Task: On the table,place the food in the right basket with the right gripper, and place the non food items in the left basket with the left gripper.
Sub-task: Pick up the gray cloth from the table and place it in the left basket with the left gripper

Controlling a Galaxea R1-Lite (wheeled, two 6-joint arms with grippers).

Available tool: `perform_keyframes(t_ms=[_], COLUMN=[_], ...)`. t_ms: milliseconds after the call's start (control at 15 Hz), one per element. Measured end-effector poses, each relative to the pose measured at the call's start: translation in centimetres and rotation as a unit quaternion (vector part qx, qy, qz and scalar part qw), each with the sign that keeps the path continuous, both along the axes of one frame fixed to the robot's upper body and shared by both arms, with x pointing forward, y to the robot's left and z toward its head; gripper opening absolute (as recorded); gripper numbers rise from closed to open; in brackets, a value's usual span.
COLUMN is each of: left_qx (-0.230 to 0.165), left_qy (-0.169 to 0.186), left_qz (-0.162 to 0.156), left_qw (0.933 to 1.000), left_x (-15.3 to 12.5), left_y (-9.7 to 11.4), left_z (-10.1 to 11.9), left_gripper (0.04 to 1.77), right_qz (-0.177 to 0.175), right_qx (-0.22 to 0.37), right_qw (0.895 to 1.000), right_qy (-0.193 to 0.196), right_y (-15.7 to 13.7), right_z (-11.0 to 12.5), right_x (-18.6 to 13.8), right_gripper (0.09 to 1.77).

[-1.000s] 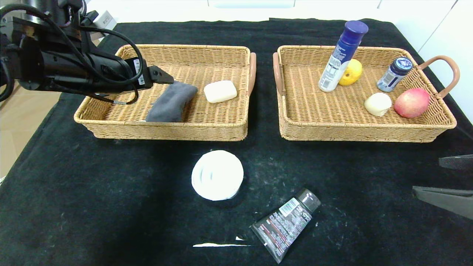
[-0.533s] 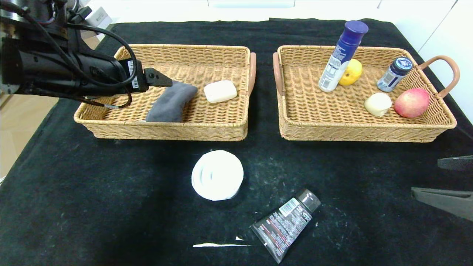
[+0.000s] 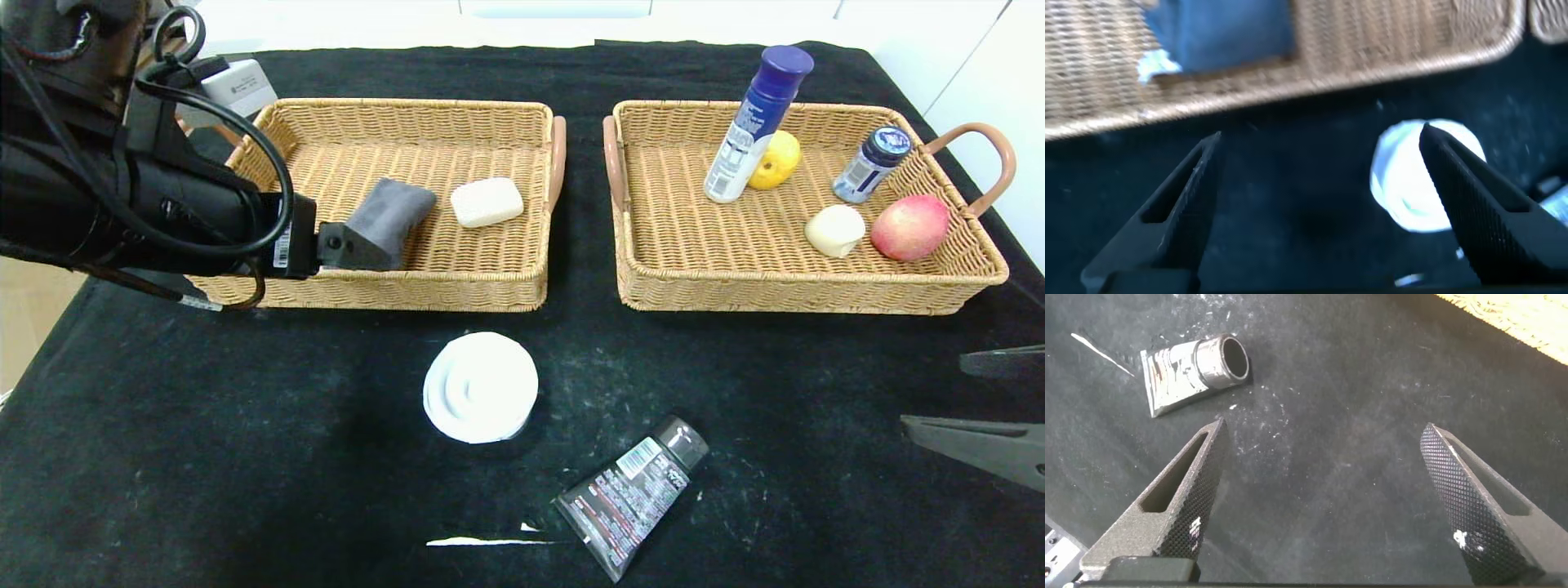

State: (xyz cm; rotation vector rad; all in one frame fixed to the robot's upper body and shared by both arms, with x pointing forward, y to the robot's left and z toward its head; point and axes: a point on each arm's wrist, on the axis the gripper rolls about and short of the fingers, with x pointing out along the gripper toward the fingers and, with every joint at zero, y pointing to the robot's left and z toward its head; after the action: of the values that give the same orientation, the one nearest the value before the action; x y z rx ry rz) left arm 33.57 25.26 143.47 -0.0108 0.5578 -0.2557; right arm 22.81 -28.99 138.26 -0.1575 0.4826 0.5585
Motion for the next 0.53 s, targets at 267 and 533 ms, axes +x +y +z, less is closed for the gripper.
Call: perform_keyframes(t_ms=[267, 533], left_qx=[0.024, 0.057], left_qy=[0.046, 0.093], left_qz=[-0.03, -0.035], left_qw=[0.9982, 0.9934], left_x=[-1.3, -1.5], left_y=[-1.4, -2.5], left_z=[-0.8, -2.1], left_gripper=[1.71, 1.71], right_qz=[0.0, 0.001], right_qx=[0.0, 0.0], right_qw=[1.0, 1.0], right_qy=[0.001, 0.001], right_y=[0.0, 0.0], right_z=[0.0, 0.0], right_x=[0.0, 0.0], right_gripper=[1.71, 1.71])
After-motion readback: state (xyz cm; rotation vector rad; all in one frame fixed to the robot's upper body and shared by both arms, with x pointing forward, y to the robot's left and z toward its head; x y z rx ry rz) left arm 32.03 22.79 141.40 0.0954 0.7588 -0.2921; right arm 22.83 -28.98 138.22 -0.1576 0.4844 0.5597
